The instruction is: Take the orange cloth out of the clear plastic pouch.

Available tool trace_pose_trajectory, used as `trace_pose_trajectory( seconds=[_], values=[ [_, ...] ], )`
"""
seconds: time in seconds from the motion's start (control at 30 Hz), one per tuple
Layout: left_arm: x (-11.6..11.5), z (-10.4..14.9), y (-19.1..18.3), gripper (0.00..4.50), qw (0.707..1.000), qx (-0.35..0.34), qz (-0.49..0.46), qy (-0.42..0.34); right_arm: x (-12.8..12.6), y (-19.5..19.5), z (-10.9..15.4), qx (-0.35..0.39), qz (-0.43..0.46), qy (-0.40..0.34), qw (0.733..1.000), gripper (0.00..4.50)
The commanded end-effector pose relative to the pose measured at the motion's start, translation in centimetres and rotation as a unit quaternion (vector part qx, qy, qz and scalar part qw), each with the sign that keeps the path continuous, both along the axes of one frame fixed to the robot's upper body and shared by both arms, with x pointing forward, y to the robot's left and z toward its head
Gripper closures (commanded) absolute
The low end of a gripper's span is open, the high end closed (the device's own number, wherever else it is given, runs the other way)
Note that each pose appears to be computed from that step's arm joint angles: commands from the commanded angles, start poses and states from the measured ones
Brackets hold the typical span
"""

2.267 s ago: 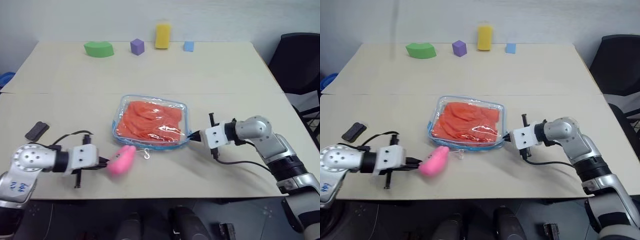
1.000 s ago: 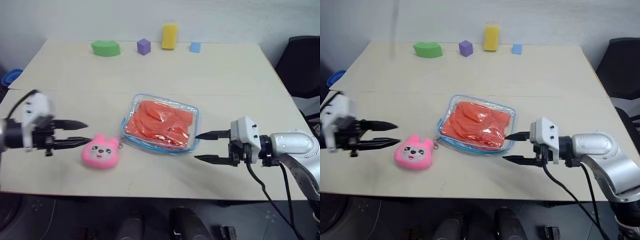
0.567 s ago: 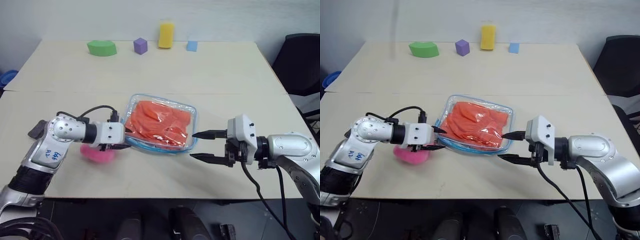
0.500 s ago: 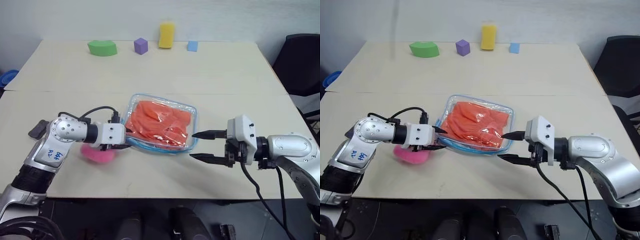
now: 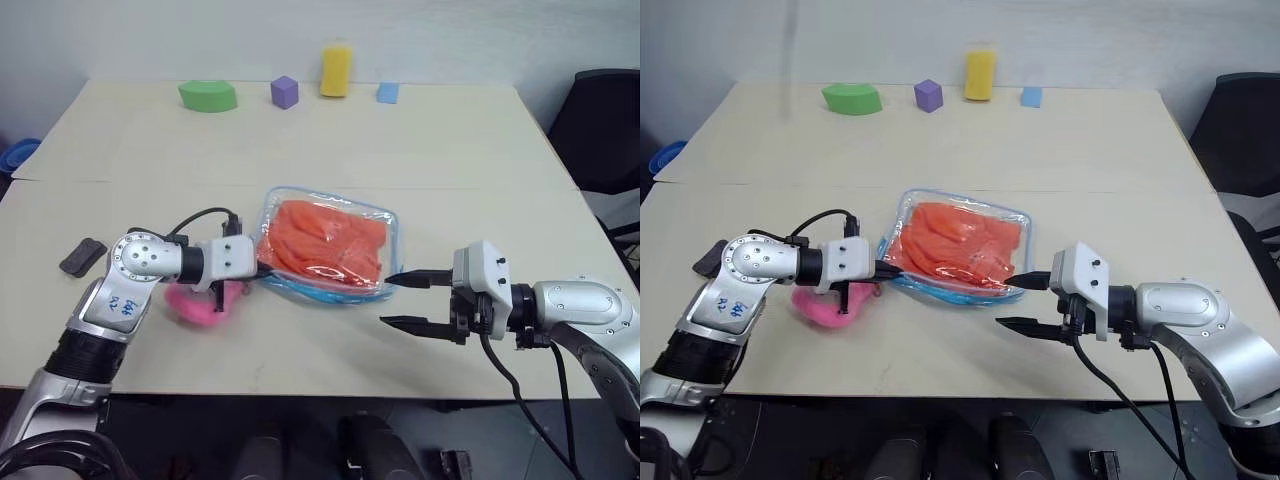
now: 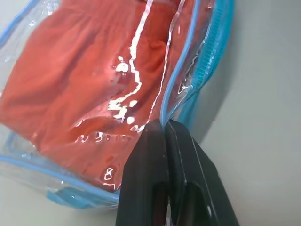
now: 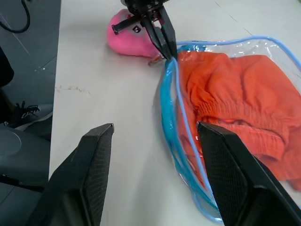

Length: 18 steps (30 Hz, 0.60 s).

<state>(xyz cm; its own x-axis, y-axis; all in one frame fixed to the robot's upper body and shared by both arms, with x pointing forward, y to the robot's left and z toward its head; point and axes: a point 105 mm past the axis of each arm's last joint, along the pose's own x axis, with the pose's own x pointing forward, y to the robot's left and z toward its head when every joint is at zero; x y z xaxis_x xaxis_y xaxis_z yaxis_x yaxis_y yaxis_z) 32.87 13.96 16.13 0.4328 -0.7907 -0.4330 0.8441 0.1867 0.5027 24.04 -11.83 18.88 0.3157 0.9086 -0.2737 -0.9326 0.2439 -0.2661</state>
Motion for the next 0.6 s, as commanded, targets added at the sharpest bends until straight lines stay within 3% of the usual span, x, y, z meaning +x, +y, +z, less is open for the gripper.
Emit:
trace_pose_trajectory(
  seconds=[0.03, 0.13, 0.3, 0.6],
  values=[
    [0.4, 3.8, -1.3, 4.45, 0.992, -0.121, 0.037, 0.009, 0.3, 0.2, 0.7, -0.001, -0.006, -0.034, 0.999, 1.58],
    [0.0, 4.2, -2.5, 4.48, 0.984, -0.168, 0.05, 0.036, 1.1, 0.4, -0.1, -0.009, -0.028, -0.038, 0.999, 1.41],
    [-0.6, 3.9, -3.3, 4.5, 0.982, -0.172, 0.055, 0.048, 1.9, 0.7, -0.6, -0.002, -0.048, -0.035, 0.998, 0.01],
    [-0.6, 3.9, -3.3, 4.5, 0.982, -0.173, 0.059, 0.05, 1.9, 0.8, -0.6, -0.002, -0.049, -0.036, 0.998, 0.01]
  ],
)
